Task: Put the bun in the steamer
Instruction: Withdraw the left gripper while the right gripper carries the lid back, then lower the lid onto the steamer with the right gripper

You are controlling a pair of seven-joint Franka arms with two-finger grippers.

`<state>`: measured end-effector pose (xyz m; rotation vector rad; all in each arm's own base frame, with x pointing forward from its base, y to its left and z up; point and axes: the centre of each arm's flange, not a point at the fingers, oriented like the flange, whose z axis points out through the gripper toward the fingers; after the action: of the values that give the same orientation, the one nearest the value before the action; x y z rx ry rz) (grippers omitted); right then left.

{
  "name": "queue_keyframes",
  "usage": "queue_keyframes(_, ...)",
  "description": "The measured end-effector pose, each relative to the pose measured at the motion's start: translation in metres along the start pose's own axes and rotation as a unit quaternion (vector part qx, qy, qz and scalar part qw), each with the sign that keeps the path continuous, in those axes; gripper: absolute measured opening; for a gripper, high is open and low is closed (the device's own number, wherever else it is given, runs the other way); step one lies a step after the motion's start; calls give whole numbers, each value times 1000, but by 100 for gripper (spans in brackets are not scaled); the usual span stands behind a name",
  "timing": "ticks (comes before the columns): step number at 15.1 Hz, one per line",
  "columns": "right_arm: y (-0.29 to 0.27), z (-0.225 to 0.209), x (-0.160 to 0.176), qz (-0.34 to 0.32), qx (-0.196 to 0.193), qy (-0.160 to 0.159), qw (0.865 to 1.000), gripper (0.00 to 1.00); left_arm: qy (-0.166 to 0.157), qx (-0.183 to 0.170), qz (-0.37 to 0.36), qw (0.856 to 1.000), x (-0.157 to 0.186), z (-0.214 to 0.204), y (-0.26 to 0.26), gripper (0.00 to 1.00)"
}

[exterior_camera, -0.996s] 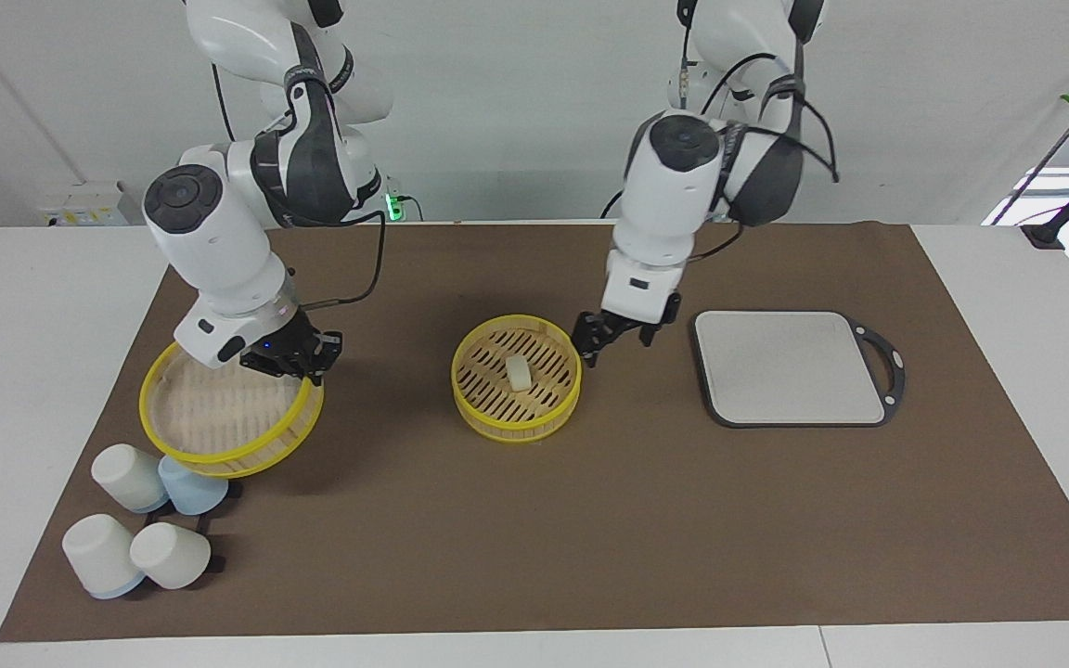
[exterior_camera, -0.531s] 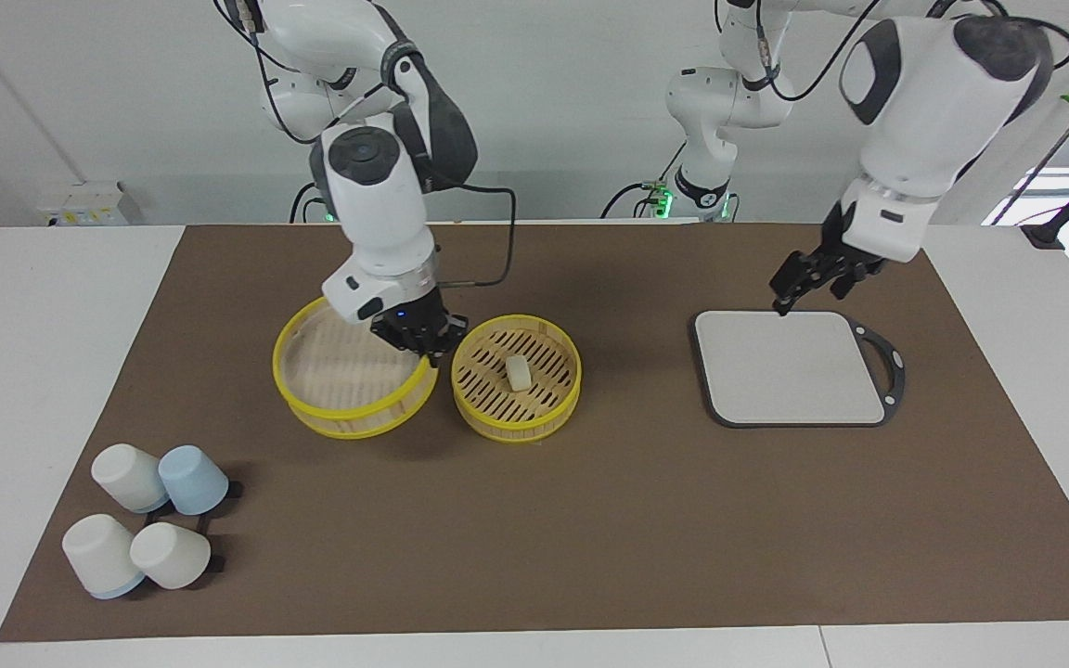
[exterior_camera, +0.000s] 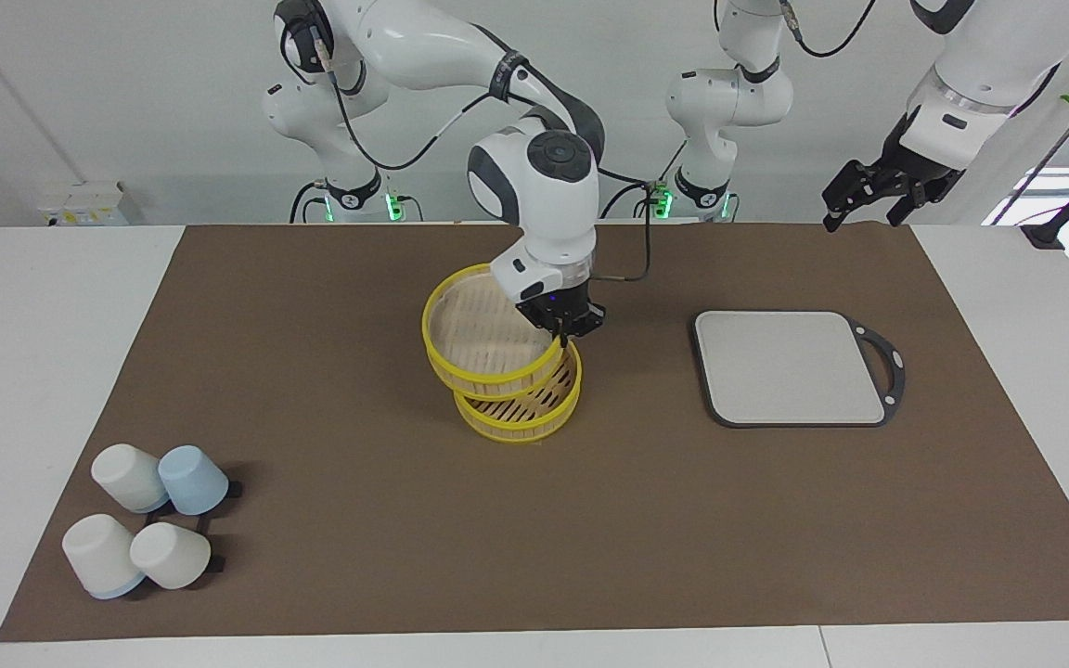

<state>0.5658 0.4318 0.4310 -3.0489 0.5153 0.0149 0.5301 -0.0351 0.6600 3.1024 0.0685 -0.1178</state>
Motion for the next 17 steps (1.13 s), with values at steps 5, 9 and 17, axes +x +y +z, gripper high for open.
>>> queue_keyframes(5, -14, 20, 2, 1, 7, 4, 1000, 9, -5, 2, 36, 999, -4, 1, -4, 100)
queue_keyframes(9, -17, 23, 4, 1, 17, 10, 1000, 9, -5, 2, 49, 999, -4, 1, -7, 100)
queue_keyframes(17, -16, 42, 7, 3, 16, 11, 1000, 9, -2, 2, 54, 999, -7, -3, -7, 100)
